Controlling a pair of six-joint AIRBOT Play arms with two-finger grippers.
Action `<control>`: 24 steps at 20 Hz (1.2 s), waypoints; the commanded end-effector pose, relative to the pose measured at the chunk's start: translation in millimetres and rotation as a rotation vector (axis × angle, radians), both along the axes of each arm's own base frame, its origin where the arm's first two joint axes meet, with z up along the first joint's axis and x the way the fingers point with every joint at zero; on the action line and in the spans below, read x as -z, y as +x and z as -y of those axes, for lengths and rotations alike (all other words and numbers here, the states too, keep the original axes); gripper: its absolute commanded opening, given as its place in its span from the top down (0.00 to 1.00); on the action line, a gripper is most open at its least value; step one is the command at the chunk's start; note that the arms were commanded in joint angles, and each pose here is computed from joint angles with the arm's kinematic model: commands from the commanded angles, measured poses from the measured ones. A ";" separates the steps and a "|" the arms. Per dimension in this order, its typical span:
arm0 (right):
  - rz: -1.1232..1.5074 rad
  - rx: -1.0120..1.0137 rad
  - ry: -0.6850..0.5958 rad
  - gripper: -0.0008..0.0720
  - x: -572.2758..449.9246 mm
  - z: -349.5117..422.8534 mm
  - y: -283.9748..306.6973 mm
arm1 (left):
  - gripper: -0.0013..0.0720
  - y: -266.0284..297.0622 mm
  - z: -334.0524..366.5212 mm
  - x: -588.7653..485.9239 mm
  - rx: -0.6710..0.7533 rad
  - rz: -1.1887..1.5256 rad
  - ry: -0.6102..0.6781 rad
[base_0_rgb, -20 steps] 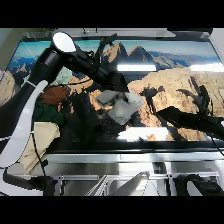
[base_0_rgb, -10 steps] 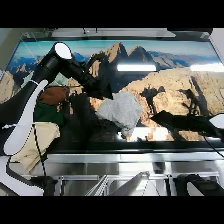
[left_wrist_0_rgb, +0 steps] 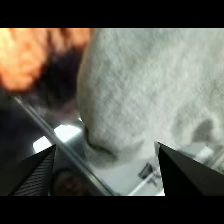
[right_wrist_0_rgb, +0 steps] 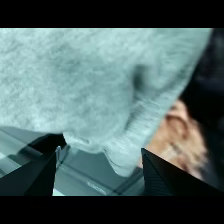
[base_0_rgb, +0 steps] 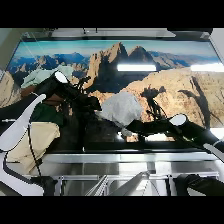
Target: Fold the shirts.
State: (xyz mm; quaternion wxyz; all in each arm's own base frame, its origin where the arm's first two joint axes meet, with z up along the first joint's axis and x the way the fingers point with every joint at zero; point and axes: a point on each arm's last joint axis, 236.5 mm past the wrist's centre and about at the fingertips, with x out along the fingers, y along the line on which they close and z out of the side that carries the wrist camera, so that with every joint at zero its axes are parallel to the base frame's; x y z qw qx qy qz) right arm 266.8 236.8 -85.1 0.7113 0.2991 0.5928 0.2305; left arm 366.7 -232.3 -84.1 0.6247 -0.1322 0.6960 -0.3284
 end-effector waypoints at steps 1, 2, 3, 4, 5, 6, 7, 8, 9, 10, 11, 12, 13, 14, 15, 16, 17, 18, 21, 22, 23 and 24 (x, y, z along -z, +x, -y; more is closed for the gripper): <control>0.030 0.046 0.071 0.20 2.3 -17.6 16.1 | 0.03 17.3 12.6 8.0 -0.062 0.055 -0.066; 0.043 0.055 0.075 0.21 2.4 -18.2 21.4 | 0.03 17.6 21.7 7.1 -0.068 0.052 -0.096; 0.050 0.060 0.073 0.24 2.9 -18.3 25.2 | 0.03 17.6 26.1 8.2 -0.070 0.049 -0.110; 0.058 0.059 0.068 0.61 3.9 -18.4 28.5 | 0.23 15.0 33.8 9.6 -0.058 0.048 -0.122; 0.073 0.046 0.065 0.96 3.1 -19.1 30.1 | 0.65 14.0 35.5 10.4 -0.052 0.053 -0.117; 0.077 0.046 0.066 0.97 1.9 -19.4 31.5 | 0.98 14.0 38.3 8.4 -0.045 0.061 -0.120; 0.089 0.039 0.068 0.97 -0.7 -20.4 32.9 | 0.97 16.0 40.1 3.6 -0.037 0.070 -0.125; 0.113 0.013 0.072 0.97 -5.3 -22.4 32.6 | 0.97 17.2 42.2 -4.8 -0.020 0.074 -0.137; 0.127 -0.005 0.085 0.97 -12.1 -24.0 30.9 | 0.97 17.9 44.3 -18.8 0.001 0.086 -0.153; 0.145 -0.027 0.102 0.97 -23.3 -24.1 28.8 | 0.98 17.5 46.3 -39.3 0.029 0.106 -0.173; 0.178 -0.053 0.116 0.97 -38.8 -21.7 28.1 | 0.98 16.2 47.8 -63.6 0.062 0.135 -0.192; 0.224 -0.083 0.139 0.97 -61.5 -17.7 27.7 | 0.98 12.8 48.6 -92.6 0.097 0.172 -0.213; 0.289 -0.107 0.173 0.97 -94.1 -11.3 28.1 | 0.98 7.4 48.8 -127.6 0.134 0.223 -0.234; 0.375 -0.116 0.215 0.97 -135.4 -2.4 28.6 | 0.98 1.3 48.3 -164.9 0.157 0.285 -0.253; 0.474 -0.117 0.248 0.97 -179.5 7.6 27.3 | 0.98 -5.4 47.0 -200.9 0.165 0.346 -0.267; 0.602 -0.131 0.268 0.97 -230.6 17.8 19.1 | 0.98 -13.9 45.1 -241.5 0.168 0.427 -0.284; 0.735 -0.151 0.271 0.97 -278.3 26.0 5.1 | 0.98 -24.7 42.9 -279.8 0.170 0.508 -0.300; 0.881 -0.157 0.261 0.97 -327.5 33.7 -14.0 | 0.98 -39.8 40.9 -321.3 0.170 0.600 -0.321; 1.238 -0.128 0.182 0.97 -434.1 49.2 -73.6 | 0.96 -99.9 42.1 -421.7 0.200 0.860 -0.402; 1.312 -0.115 0.151 0.97 -453.3 52.5 -85.9 | 0.96 -117.3 45.1 -443.1 0.207 0.933 -0.426; 1.343 -0.106 0.124 0.97 -460.3 55.4 -89.2 | 0.96 -126.8 46.3 -451.9 0.213 0.985 -0.419; 1.335 -0.102 0.113 0.97 -458.2 56.9 -86.1 | 0.96 -130.5 47.1 -450.6 0.209 1.001 -0.387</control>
